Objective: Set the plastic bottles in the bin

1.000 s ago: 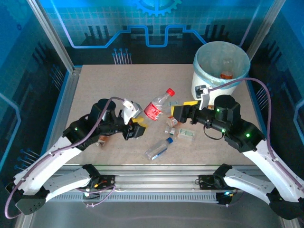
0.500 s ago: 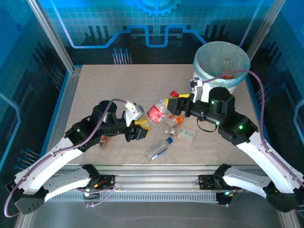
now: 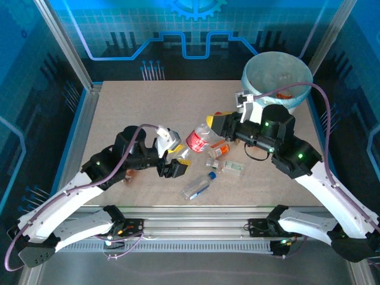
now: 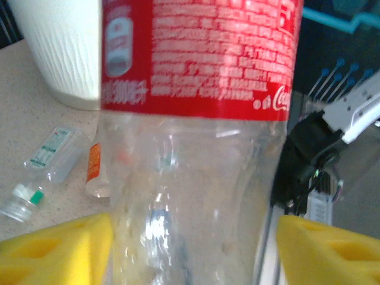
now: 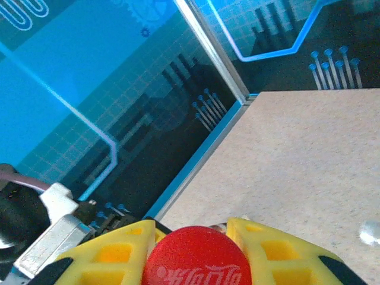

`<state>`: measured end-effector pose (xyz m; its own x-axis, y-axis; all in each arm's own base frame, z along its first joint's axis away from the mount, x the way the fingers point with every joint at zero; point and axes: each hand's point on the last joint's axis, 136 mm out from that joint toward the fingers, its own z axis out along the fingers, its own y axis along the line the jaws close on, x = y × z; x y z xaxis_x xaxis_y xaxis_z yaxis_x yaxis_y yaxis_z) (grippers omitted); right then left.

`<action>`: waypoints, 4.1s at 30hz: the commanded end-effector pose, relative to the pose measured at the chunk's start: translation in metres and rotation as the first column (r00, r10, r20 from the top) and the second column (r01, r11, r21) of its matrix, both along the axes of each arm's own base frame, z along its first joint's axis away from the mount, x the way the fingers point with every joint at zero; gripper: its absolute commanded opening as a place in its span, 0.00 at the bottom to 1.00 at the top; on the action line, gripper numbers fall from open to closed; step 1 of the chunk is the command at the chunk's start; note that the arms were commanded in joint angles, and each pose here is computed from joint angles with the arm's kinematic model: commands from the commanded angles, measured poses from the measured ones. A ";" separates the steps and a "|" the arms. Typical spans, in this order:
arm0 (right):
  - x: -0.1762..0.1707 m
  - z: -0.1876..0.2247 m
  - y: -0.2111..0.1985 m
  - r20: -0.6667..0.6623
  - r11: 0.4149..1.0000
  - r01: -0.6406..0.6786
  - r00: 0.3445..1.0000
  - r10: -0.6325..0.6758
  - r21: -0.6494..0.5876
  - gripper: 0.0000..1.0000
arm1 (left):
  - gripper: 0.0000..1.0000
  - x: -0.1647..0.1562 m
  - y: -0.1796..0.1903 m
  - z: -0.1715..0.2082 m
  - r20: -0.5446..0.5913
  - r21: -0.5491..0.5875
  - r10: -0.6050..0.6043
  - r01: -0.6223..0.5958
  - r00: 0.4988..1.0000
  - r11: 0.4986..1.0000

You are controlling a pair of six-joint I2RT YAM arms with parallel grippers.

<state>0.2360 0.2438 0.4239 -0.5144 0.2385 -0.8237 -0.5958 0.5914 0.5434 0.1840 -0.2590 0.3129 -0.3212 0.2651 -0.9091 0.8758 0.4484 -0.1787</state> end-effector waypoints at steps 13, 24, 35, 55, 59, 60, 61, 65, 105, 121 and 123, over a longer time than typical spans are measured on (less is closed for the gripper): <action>0.097 0.144 -0.139 0.563 0.640 0.731 0.640 -0.523 -0.236 0.00 | 0.99 0.017 0.015 0.066 0.191 -0.095 0.134 -0.117 0.972 0.989; 0.196 0.107 -0.224 0.590 0.242 0.862 0.486 -0.645 -0.446 0.00 | 0.99 0.033 0.010 0.041 0.184 -0.002 0.149 -0.151 0.972 0.988; 0.231 0.024 -0.272 0.445 0.164 0.748 0.540 -0.715 -0.644 0.00 | 0.99 0.047 -0.006 0.020 0.127 0.014 0.145 -0.147 0.981 0.989; 0.264 -0.150 -0.309 0.085 0.331 0.535 0.611 -0.787 -0.777 0.02 | 0.99 0.050 -0.006 0.011 0.104 0.037 0.156 -0.160 0.982 0.986; 0.267 -0.182 -0.315 0.036 0.333 0.486 0.604 -0.796 -0.808 0.03 | 0.99 0.050 -0.006 0.009 0.100 0.040 0.157 -0.161 0.983 0.986; 0.267 -0.189 -0.316 0.020 0.337 0.473 0.603 -0.797 -0.814 0.04 | 0.99 0.050 -0.006 0.009 0.099 0.040 0.157 -0.162 0.983 0.986; 0.267 -0.193 -0.317 0.012 0.340 0.467 0.601 -0.799 -0.816 0.05 | 0.99 0.050 -0.006 0.008 0.097 0.042 0.157 -0.162 0.983 0.986; 0.269 -0.201 -0.315 -0.022 0.369 0.454 0.606 -0.795 -0.811 0.10 | 0.99 0.050 -0.006 0.009 0.097 0.042 0.157 -0.162 0.983 0.986; 0.098 0.000 -0.121 0.087 0.858 0.395 0.917 -0.389 -0.329 0.56 | 0.97 0.034 0.024 -0.038 -0.132 0.250 0.274 -0.236 0.953 0.939; 0.010 -0.127 -0.134 -0.148 0.843 0.379 0.875 -0.460 -0.381 0.55 | 0.94 -0.027 -0.021 -0.188 -0.383 0.616 0.226 0.065 0.896 0.785; 0.005 -0.132 -0.136 -0.157 0.844 0.379 0.872 -0.463 -0.380 0.55 | 0.93 -0.030 -0.025 -0.202 -0.398 0.636 0.225 0.091 0.889 0.766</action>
<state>0.2493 0.1122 0.2965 -0.6079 0.1788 -0.7736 -0.1640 0.9250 0.3427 0.1581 -0.2864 0.1271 -0.6542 0.6663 -0.3578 0.7504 0.6309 -0.1972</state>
